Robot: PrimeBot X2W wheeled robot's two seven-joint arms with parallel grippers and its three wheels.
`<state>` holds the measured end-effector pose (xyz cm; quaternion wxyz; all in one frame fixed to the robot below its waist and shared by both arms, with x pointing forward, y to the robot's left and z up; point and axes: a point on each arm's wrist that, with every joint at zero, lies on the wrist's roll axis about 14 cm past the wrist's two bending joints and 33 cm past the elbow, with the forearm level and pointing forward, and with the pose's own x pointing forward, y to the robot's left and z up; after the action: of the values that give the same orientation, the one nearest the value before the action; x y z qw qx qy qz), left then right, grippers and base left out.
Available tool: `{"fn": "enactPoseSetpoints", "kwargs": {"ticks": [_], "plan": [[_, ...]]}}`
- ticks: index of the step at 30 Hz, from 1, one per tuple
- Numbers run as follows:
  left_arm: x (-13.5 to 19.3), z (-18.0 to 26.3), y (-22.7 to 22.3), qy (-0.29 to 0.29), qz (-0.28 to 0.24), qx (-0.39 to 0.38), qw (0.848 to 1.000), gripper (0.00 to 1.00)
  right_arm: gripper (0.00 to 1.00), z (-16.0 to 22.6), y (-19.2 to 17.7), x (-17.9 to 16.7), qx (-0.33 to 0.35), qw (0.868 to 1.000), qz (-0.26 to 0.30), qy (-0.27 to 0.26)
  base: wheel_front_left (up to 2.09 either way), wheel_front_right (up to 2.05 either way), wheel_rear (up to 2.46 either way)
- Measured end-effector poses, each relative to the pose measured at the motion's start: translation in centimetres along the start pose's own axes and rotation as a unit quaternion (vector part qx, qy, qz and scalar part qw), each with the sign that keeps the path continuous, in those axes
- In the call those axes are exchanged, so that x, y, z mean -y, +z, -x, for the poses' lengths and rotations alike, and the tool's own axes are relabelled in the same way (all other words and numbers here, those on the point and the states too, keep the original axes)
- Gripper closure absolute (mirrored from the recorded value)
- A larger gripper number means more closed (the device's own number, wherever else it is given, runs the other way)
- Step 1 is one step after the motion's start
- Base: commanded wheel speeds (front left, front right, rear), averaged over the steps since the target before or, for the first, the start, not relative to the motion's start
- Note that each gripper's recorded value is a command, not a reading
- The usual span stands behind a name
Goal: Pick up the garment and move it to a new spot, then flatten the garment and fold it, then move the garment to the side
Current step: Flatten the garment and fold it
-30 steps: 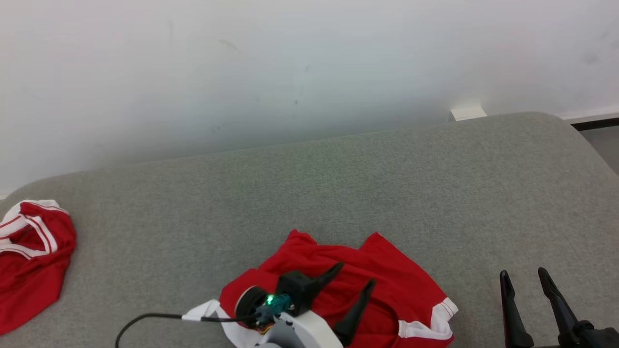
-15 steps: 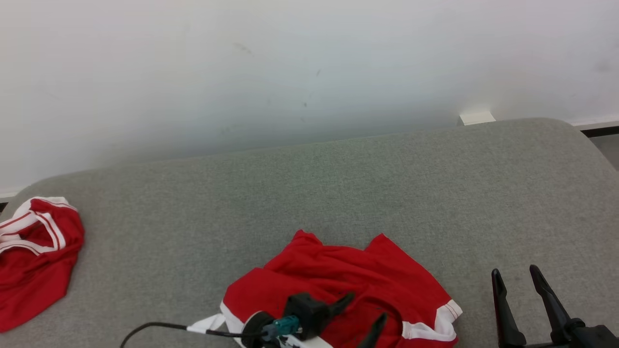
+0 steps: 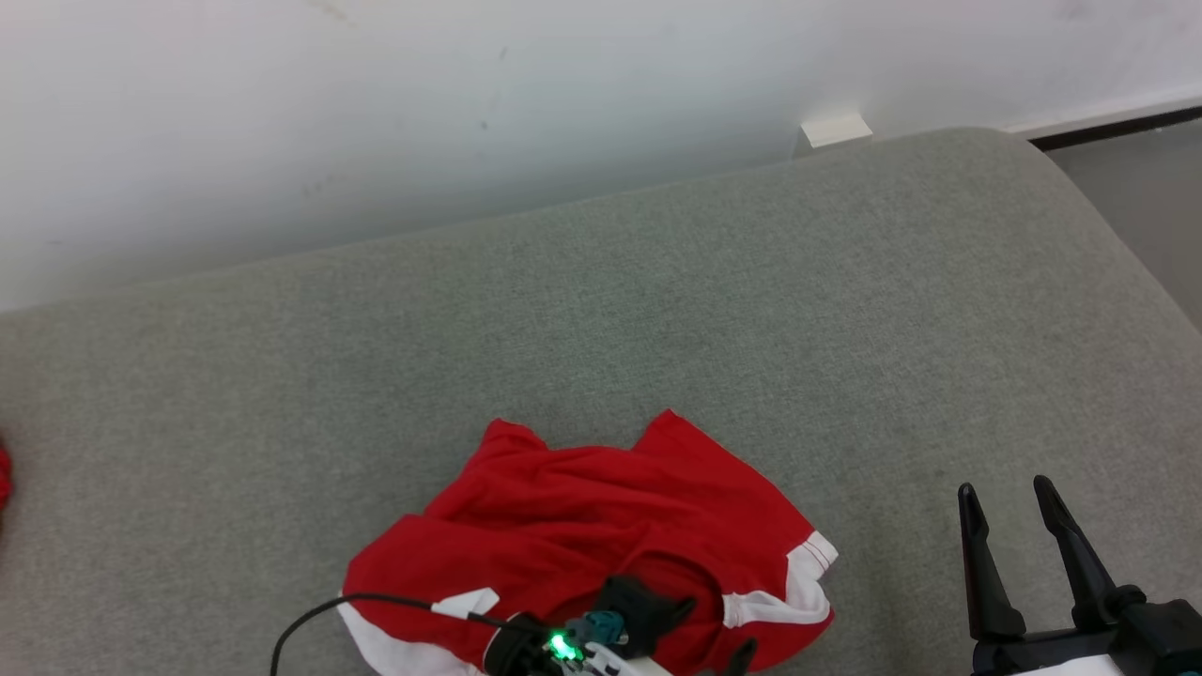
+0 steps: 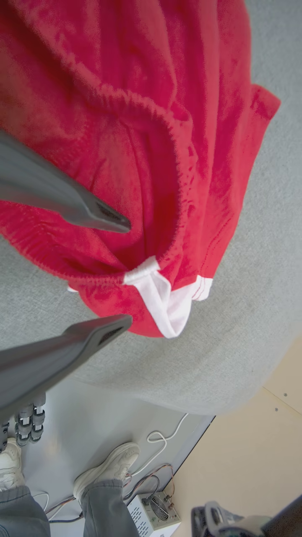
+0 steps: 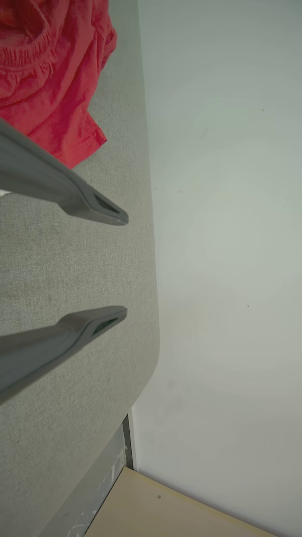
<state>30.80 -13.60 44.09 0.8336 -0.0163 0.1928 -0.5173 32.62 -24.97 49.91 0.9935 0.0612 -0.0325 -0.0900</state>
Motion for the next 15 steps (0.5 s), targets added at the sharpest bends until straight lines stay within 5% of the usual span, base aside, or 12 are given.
{"fn": "enactPoseSetpoints", "kwargs": {"ticks": [9, 10, 11, 15], "plan": [[-0.4, -1.9, -1.0, -0.018, 0.016, -0.013, 1.0, 0.0, 0.0, -0.2, -0.7, 1.4, -0.015, 1.0, 0.004, -0.024, 0.0, 0.0, 0.0], [-0.5, -2.0, -0.8, -0.018, 0.017, -0.007, 1.0, 0.33, 0.0, -0.3, -0.7, 1.4, -0.014, 1.0, 0.004, -0.024, 0.0, 0.0, 0.0], [-0.5, -2.1, -0.5, -0.018, 0.017, -0.001, 1.0, 1.0, 0.0, -0.4, -0.6, 1.4, -0.013, 1.0, 0.004, -0.023, 0.0, 0.0, 0.0], [-0.1, -2.1, 1.0, -0.022, 0.034, 0.026, 0.999, 1.0, 0.0, -0.5, -0.6, 1.1, -0.011, 1.0, 0.002, -0.019, 0.0, 0.0, 0.0]]}}
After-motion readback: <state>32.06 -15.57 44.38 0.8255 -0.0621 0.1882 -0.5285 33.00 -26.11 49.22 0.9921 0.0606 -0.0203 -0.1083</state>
